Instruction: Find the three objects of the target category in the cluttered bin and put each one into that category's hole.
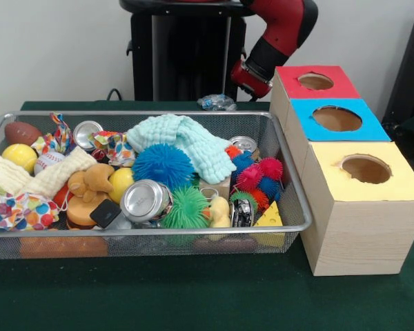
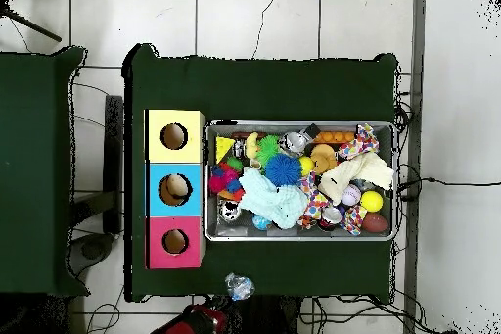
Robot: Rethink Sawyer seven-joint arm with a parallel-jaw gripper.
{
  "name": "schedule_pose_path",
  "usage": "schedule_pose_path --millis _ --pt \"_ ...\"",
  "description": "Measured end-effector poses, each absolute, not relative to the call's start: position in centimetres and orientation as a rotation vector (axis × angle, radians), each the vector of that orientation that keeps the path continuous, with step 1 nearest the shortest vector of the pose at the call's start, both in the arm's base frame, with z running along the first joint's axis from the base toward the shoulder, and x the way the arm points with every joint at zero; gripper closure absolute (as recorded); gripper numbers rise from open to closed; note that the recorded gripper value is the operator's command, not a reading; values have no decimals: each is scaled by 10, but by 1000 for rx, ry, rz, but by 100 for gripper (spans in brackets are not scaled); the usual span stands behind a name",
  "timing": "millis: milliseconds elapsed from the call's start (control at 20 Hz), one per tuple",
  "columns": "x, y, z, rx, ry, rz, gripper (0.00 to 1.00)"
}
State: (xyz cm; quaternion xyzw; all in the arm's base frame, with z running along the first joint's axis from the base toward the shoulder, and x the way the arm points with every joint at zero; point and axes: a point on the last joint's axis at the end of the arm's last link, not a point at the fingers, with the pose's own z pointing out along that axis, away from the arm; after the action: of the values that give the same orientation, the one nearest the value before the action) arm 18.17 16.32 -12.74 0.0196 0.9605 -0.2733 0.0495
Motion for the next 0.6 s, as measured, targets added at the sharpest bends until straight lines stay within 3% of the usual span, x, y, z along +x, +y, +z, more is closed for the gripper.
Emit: schedule_pose_path --millis 600 --pt "186 164 -116 51 2931 -796 0"
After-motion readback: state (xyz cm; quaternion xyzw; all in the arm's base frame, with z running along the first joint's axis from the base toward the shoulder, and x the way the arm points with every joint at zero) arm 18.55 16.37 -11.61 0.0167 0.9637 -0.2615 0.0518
